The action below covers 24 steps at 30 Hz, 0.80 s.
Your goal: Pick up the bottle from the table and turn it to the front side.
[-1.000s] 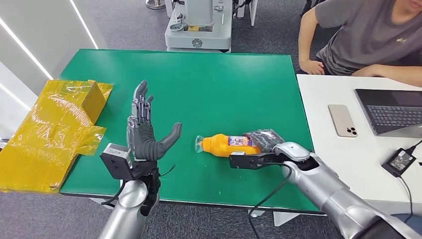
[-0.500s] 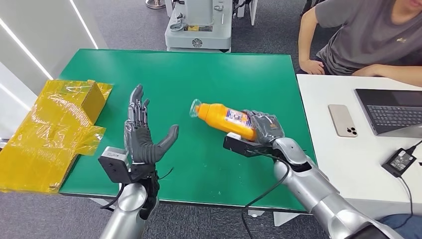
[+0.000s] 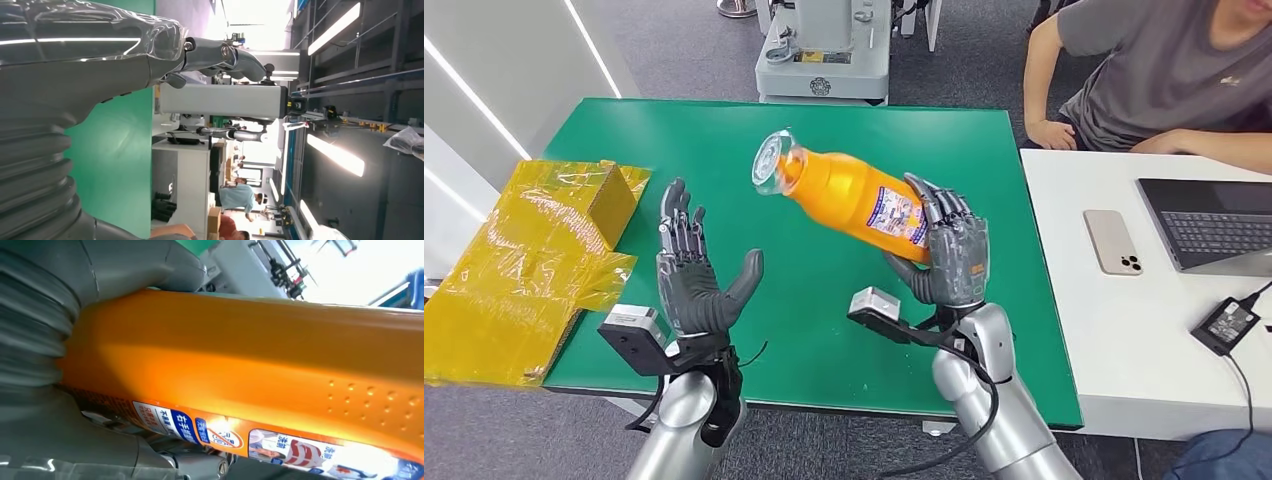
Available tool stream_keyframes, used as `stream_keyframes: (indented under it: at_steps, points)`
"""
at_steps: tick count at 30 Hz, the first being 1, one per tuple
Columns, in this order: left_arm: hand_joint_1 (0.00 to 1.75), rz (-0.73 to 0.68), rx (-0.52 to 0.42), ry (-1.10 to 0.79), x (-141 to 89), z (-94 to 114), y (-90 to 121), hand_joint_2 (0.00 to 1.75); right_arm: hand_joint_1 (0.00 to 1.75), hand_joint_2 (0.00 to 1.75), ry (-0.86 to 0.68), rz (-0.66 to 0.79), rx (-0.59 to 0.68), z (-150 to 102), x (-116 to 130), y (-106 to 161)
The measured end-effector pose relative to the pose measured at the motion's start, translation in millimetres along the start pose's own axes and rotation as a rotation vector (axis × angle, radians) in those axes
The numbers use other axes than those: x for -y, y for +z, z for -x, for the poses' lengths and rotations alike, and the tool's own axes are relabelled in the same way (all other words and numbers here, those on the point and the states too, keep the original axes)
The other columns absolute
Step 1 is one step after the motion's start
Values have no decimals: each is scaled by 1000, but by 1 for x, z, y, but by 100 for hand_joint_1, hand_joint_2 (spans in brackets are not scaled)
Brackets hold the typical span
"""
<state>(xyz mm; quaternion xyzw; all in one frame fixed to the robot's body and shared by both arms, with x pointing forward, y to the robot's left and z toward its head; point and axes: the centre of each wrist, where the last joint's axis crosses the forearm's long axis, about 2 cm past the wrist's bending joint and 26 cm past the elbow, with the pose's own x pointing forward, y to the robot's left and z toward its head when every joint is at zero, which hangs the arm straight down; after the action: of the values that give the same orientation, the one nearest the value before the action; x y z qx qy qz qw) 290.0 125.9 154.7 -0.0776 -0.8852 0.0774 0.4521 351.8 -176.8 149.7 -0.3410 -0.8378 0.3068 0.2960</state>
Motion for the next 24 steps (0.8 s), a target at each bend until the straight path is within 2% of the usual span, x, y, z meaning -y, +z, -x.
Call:
stream_keyframes:
  at_steps: [4, 9, 16, 24]
  points:
    - [0, -3, -5, 2, 0, 0, 1, 175, 175, 175, -25, 56, -43, -3, 3, 0]
    - [0, 1, -25, 34, 0, 1, 1, 175, 175, 175, -60, 98, 0, -11, 2, 1]
    - [0, 121, -77, 142, 4, 4, -4, 175, 175, 175, -101, 87, -12, -18, -5, 8]
    - [0, 157, -101, 177, 7, 7, -3, 175, 175, 175, -126, 68, -39, -22, -10, 12]
